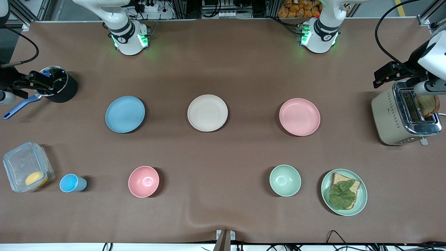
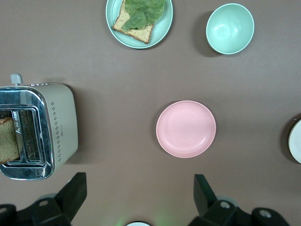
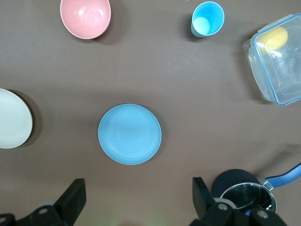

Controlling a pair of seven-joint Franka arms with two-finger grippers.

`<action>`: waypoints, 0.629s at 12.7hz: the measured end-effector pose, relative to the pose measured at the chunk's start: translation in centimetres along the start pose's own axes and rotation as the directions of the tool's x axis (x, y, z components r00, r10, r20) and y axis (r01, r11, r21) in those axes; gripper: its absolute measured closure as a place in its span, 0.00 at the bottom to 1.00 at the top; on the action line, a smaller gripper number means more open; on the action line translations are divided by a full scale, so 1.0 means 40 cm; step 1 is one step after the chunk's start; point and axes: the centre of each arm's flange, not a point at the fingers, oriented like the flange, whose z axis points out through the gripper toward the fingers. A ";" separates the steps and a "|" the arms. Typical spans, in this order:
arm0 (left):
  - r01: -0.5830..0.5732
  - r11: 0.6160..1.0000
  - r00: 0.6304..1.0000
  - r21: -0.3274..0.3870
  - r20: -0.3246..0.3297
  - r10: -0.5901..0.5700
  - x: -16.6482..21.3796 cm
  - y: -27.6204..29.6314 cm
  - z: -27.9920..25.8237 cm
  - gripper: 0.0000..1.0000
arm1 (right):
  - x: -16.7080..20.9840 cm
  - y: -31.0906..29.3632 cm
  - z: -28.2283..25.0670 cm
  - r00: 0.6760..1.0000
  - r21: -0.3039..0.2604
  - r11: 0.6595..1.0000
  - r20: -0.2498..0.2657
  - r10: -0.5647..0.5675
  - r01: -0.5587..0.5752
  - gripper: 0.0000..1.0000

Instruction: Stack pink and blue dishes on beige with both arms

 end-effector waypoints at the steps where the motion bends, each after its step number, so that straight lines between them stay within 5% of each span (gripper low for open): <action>1: 0.000 1.000 1.000 0.000 0.000 0.000 0.000 0.000 0.000 0.00 | 0.000 0.001 0.000 1.000 0.000 1.000 0.001 0.001 -0.001 0.00; 8: 0.003 1.000 1.000 0.000 0.001 -0.003 -0.002 -0.004 -0.003 0.00 | -0.006 0.000 0.005 1.000 0.005 1.000 0.023 0.001 -0.001 0.00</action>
